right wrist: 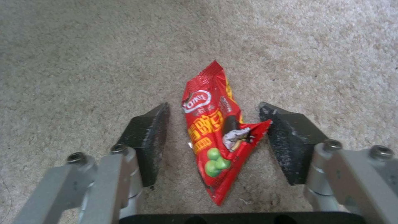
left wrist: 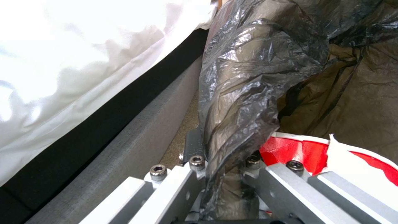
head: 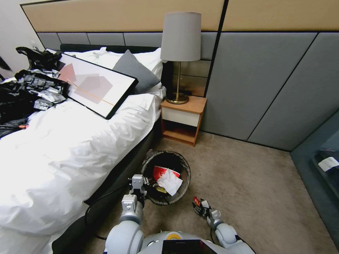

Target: Pick up the trash bin, then pick up the garbage from the floor and place it into the trash bin.

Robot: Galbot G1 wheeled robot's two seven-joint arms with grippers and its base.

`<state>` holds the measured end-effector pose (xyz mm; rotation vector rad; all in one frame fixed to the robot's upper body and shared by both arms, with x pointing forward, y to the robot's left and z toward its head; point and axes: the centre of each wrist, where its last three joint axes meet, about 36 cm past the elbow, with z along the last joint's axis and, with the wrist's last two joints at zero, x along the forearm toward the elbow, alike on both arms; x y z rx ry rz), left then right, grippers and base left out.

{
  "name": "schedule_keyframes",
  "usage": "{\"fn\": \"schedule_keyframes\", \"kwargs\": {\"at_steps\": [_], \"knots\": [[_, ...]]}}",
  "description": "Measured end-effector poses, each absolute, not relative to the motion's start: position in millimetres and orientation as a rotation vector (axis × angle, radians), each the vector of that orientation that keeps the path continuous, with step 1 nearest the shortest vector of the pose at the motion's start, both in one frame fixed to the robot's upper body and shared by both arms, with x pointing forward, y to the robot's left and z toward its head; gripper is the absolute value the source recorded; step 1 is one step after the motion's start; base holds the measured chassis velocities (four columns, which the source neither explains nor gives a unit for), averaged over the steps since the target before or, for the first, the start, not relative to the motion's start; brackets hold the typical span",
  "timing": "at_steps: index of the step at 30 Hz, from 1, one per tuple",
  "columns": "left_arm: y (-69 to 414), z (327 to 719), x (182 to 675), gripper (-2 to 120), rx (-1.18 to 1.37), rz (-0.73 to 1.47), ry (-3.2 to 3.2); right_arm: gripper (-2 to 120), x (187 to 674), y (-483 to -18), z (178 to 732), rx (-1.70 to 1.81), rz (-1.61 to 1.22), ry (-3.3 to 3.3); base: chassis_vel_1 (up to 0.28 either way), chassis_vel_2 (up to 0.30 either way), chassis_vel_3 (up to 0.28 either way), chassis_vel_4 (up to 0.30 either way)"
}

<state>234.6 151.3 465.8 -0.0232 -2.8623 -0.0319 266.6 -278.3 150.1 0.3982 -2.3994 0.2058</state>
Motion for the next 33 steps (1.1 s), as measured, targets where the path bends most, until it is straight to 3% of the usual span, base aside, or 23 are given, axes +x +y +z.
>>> {"fn": "schedule_keyframes", "kwargs": {"at_steps": [19,27,33], "knots": [[150.4,466.6,234.8,0,-0.026,-0.026,-2.865,55,263.8,-288.7,153.3,0.375,0.214,-2.416,0.0,0.0,0.0,0.0],[150.8,466.8,234.6,0,-0.026,-0.028,-2.865,35,256.5,-294.2,161.3,0.343,0.235,-2.428,0.0,0.0,0.0,0.0],[150.5,467.0,234.8,0,-0.028,-0.026,-2.866,10,251.0,-290.0,170.6,0.353,0.219,-2.444,0.0,0.0,0.0,0.0]]}}
